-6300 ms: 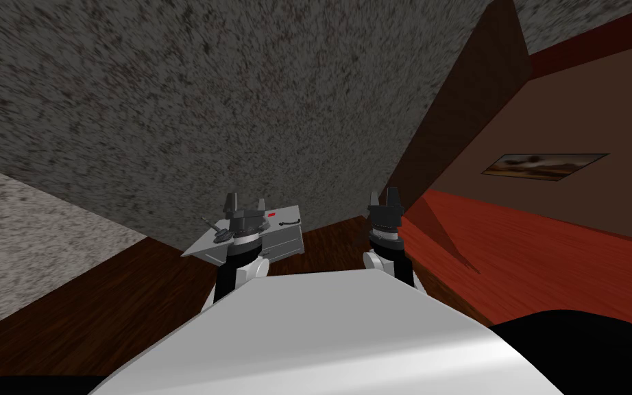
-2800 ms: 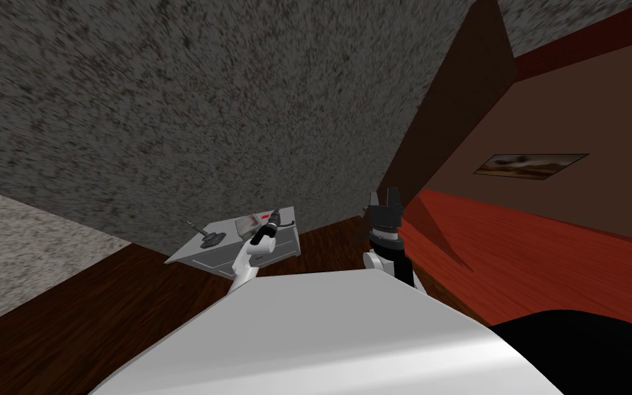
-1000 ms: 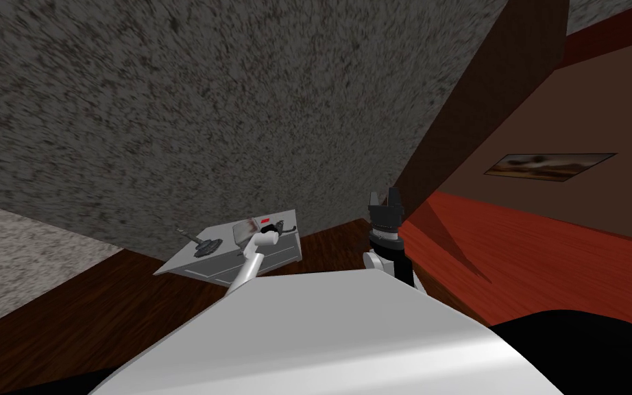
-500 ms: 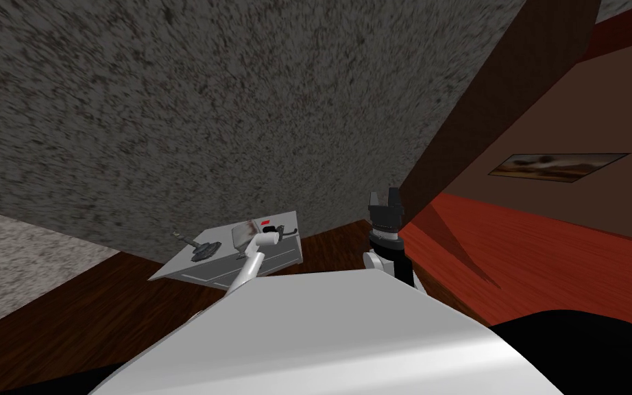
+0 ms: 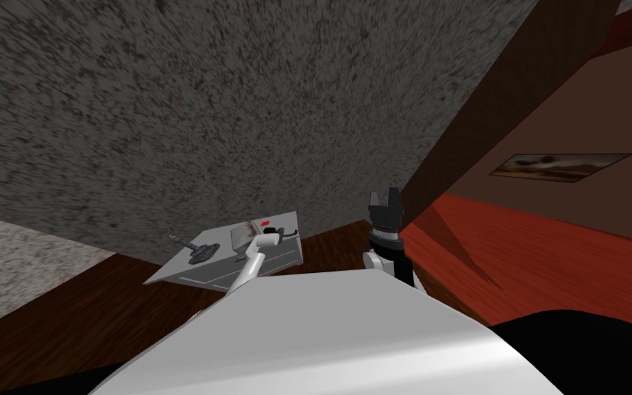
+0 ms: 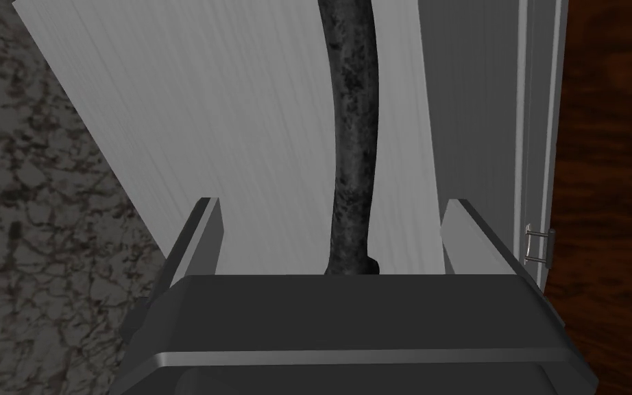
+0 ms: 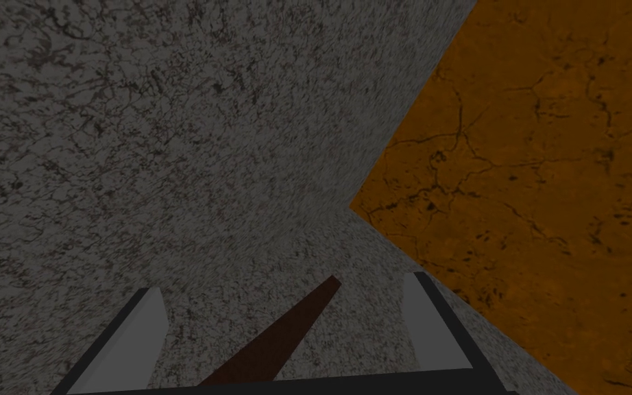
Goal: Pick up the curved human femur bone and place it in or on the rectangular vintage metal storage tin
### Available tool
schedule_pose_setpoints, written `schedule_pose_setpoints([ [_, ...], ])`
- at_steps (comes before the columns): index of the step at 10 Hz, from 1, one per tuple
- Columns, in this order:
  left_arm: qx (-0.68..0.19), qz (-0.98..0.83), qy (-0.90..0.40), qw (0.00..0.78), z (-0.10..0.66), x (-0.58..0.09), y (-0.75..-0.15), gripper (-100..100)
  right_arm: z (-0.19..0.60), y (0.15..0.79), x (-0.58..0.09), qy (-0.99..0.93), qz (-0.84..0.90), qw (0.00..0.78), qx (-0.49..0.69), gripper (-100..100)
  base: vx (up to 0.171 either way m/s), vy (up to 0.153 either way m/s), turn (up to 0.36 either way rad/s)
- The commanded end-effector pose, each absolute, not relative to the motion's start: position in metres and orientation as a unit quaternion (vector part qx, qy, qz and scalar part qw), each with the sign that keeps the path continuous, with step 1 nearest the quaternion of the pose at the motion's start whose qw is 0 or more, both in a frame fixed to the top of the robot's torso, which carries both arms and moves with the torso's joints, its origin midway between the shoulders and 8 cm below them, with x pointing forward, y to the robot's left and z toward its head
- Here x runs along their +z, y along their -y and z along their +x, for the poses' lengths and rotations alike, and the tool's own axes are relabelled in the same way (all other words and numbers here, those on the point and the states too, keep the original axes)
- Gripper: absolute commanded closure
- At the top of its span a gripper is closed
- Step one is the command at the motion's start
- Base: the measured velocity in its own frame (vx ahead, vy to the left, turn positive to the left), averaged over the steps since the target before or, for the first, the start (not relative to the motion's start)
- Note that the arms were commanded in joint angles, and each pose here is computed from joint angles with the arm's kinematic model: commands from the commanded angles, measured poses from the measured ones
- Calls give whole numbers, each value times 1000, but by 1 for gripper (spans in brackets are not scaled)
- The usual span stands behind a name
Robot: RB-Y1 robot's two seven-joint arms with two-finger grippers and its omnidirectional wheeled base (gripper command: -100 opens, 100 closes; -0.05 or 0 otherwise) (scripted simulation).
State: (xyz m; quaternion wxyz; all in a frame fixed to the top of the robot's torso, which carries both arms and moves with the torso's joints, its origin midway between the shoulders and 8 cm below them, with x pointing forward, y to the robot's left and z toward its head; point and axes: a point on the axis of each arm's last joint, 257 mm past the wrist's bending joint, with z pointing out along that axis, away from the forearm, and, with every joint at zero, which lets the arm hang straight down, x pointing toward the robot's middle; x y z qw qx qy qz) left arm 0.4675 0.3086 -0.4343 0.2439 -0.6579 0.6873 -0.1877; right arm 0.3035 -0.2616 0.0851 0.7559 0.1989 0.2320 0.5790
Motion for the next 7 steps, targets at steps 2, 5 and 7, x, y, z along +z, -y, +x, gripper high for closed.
schedule_pose_setpoints([
  [2, -188, -659, -686, 245, 466, -446, -308, -100, 303, 262, 85, -232, 199, 756, 579, 0, 46, 16, -16],
  [5, -188, -659, -686, 245, 466, -447, -308, 100, 303, 262, 85, -232, 199, 756, 579, 0, 19, 4, -5],
  [7, -188, -659, -686, 245, 466, -447, -308, 100, 303, 262, 85, -232, 199, 756, 579, 0, 0, 0, 0],
])
